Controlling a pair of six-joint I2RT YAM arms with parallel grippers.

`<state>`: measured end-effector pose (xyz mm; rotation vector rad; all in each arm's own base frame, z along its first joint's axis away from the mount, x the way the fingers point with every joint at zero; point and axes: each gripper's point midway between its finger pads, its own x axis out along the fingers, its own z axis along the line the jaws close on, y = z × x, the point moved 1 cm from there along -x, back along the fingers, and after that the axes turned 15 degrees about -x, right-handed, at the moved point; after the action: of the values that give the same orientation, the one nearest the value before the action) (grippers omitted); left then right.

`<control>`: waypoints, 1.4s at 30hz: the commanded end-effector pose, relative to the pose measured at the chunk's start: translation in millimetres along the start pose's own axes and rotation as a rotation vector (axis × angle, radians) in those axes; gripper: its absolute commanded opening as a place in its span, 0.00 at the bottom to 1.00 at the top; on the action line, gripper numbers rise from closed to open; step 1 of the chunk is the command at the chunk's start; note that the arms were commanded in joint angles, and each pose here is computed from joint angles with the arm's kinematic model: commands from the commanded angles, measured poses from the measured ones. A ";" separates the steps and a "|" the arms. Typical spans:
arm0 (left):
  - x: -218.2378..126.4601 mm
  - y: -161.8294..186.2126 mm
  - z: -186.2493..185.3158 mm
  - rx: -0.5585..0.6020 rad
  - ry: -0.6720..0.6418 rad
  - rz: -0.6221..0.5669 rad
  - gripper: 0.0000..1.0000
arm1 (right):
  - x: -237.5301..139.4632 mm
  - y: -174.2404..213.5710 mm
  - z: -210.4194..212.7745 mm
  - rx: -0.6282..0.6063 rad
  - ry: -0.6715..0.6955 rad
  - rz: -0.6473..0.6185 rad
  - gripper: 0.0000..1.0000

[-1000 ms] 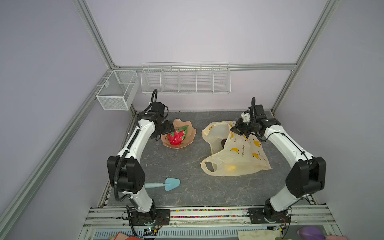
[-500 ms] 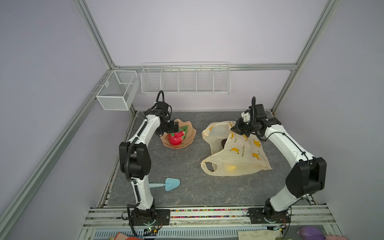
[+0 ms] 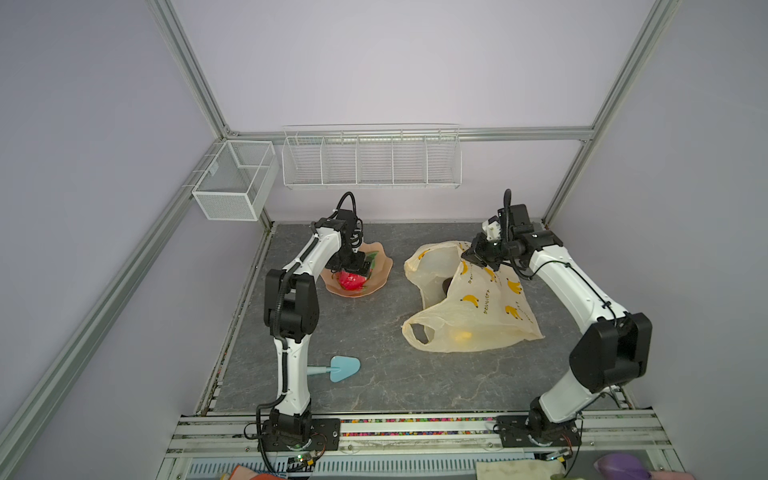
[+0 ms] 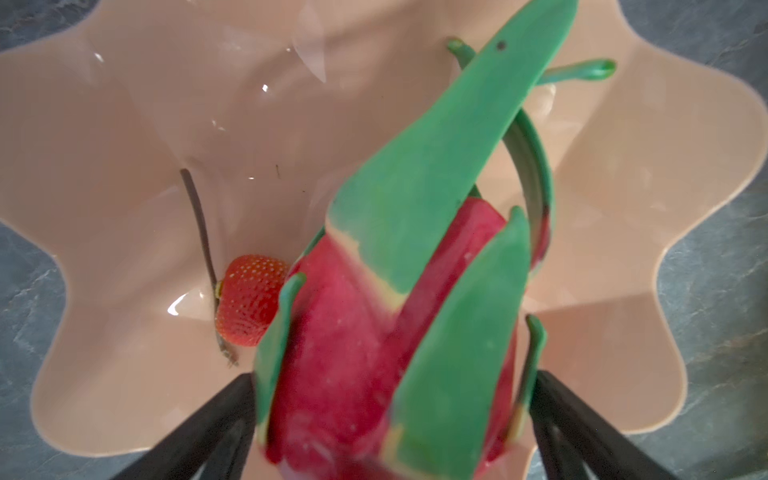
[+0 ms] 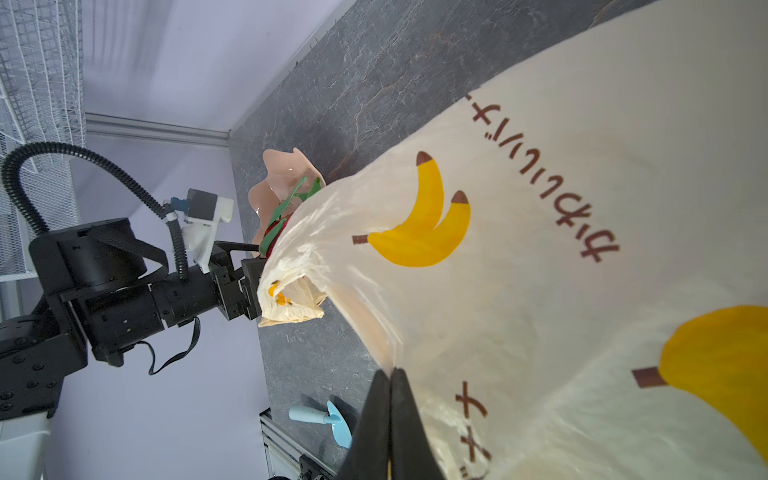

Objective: Place the fruits into the plastic bag
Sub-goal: 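Lower the left gripper onto the dragon fruit in the bowl, then grasp the red dragon fruit with the left gripper and lift it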

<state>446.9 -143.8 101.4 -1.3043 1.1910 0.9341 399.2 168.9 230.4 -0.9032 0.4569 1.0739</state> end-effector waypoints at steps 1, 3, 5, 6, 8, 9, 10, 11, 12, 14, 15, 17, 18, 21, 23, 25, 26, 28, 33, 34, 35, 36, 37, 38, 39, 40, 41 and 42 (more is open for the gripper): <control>8.8 7.5 4.4 0.046 -0.039 0.056 1.00 | -0.5 -2.4 -3.0 -0.006 0.011 0.012 0.06; 14.5 8.1 4.0 0.044 -0.042 0.061 1.00 | 0.3 -2.4 -2.9 -0.007 0.010 0.015 0.07; 20.1 9.7 2.8 0.045 -0.047 0.067 1.00 | 0.2 -2.9 -3.2 -0.008 0.012 0.014 0.07; 22.5 11.1 1.5 0.049 -0.047 0.071 1.00 | 0.0 -3.8 -4.1 -0.006 0.012 0.012 0.07; 26.6 13.3 1.5 0.049 -0.053 0.079 1.00 | 0.7 -4.1 -4.7 -0.006 0.012 0.014 0.07; 28.3 14.6 1.9 0.050 -0.059 0.082 0.99 | 0.8 -4.3 -4.6 -0.005 0.011 0.015 0.07; 29.3 15.3 3.0 0.046 -0.063 0.083 0.98 | 1.2 -4.4 -5.2 -0.003 0.011 0.016 0.06; 28.7 15.4 3.0 0.046 -0.064 0.079 0.98 | 1.2 -4.6 -5.2 -0.004 0.012 0.015 0.07; 28.4 15.3 3.3 0.045 -0.064 0.075 0.97 | 1.0 -4.9 -5.8 -0.003 0.013 0.014 0.07; 27.5 14.2 4.7 0.045 -0.071 0.067 0.95 | 2.1 -4.6 -5.8 -0.002 0.012 0.016 0.07; 27.2 14.6 4.7 0.045 -0.074 0.068 0.94 | 2.4 -4.6 -5.8 -0.001 0.011 0.016 0.07; 27.0 14.3 5.2 0.045 -0.074 0.065 0.92 | 2.4 -5.2 -4.9 0.000 0.007 0.014 0.07; 27.5 14.4 4.8 0.046 -0.074 0.063 0.91 | 3.0 -5.2 -5.3 0.003 0.007 0.015 0.07; 29.9 16.1 5.1 0.045 -0.075 0.066 0.86 | 3.0 -5.5 -5.7 0.003 0.008 0.014 0.07; 29.9 16.4 4.1 0.048 -0.078 0.062 0.83 | 2.5 -6.0 -5.9 0.003 0.010 0.011 0.06; 28.6 15.6 4.8 0.044 -0.082 0.052 0.78 | 2.3 -6.3 -5.6 0.004 0.008 0.010 0.07; 27.9 15.0 4.7 0.042 -0.082 0.046 0.76 | 2.3 -6.6 -5.8 0.003 0.009 0.009 0.07; 22.9 12.1 3.5 0.037 -0.076 0.025 0.73 | 2.6 -6.3 -6.2 0.005 0.010 0.009 0.07; 0.6 -0.7 -1.8 0.019 -0.049 -0.058 0.61 | 1.3 -7.1 -5.9 0.002 0.013 0.004 0.07; -4.6 -3.5 -3.7 0.013 -0.042 -0.076 0.58 | 1.2 -7.5 -5.9 0.002 0.014 0.003 0.06; -8.9 -5.7 -5.4 0.012 -0.034 -0.090 0.56 | 1.2 -7.5 -6.3 0.002 0.015 0.003 0.07; -13.6 -8.2 -6.9 0.007 -0.022 -0.105 0.54 | 0.9 -7.9 -6.1 0.002 0.015 0.001 0.07; -18.1 -10.0 -9.9 0.003 -0.006 -0.118 0.52 | 1.3 -7.9 -5.6 0.001 0.014 0.001 0.07; -22.3 -11.4 -12.2 0.003 0.008 -0.128 0.51 | 0.9 -8.1 -5.6 0.002 0.014 0.001 0.07; -26.6 -12.7 -14.5 0.000 0.024 -0.139 0.50 | 1.2 -8.1 -6.0 0.003 0.015 0.001 0.07; -30.3 -14.0 -17.0 -0.004 0.039 -0.149 0.49 | 1.0 -8.4 -5.7 0.002 0.014 -0.001 0.07; -34.0 -15.2 -19.2 -0.003 0.050 -0.158 0.48 | 1.0 -8.3 -5.9 0.004 0.015 -0.001 0.07; -37.6 -16.0 -20.1 -0.008 0.056 -0.165 0.46 | 0.2 -9.0 -5.3 0.004 0.013 -0.004 0.07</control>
<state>448.9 -149.1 102.6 -1.3281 1.1296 0.8981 402.7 166.0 223.7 -0.8981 0.4845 1.0815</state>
